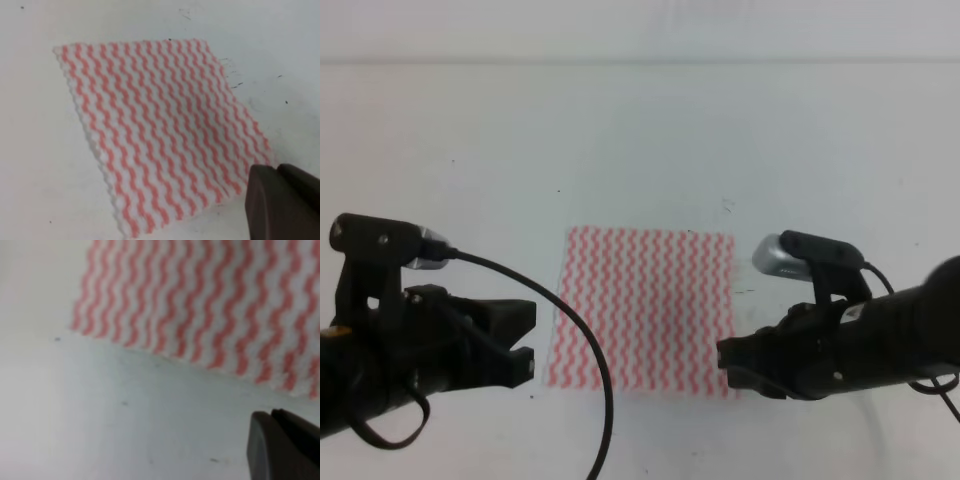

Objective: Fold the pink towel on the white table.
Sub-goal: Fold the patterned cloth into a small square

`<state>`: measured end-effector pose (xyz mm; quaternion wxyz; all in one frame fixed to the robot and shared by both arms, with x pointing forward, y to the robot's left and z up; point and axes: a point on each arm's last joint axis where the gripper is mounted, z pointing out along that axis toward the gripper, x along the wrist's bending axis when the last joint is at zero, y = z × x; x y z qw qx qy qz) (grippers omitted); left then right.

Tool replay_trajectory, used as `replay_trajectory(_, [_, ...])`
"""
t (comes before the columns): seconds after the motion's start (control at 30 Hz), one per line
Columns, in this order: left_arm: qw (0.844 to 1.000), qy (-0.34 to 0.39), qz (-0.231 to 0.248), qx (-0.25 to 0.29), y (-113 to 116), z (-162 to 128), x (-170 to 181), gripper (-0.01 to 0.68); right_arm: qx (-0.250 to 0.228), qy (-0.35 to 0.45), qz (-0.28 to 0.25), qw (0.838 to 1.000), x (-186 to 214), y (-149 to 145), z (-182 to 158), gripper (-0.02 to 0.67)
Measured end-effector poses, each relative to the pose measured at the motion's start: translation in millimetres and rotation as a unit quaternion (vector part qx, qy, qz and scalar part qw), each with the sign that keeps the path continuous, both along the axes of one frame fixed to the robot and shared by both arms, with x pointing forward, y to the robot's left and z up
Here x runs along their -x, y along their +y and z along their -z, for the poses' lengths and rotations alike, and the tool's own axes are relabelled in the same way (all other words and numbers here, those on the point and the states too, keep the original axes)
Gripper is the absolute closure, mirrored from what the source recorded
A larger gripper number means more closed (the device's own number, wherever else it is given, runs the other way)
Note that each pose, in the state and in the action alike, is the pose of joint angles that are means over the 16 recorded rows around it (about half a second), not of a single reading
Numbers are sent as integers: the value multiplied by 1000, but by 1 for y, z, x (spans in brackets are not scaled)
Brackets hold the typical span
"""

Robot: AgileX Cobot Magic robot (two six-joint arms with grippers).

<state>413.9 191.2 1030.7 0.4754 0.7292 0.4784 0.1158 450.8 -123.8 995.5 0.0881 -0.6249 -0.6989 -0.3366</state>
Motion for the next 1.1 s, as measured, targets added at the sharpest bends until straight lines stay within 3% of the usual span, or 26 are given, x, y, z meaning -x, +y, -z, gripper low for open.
replay_trajectory(0.27, [1000,-7,6,-8,0,0,0,680,36,37,16,999,-15,6,19,502])
replay_trajectory(0.57, [1000,-10,7,-12,0,0,-1,680,39,58,42,997,-26,11,30,336])
replay_trajectory(1.1, [1000,-8,14,-11,0,0,1,678,56,60,57,995,-42,17,50,317])
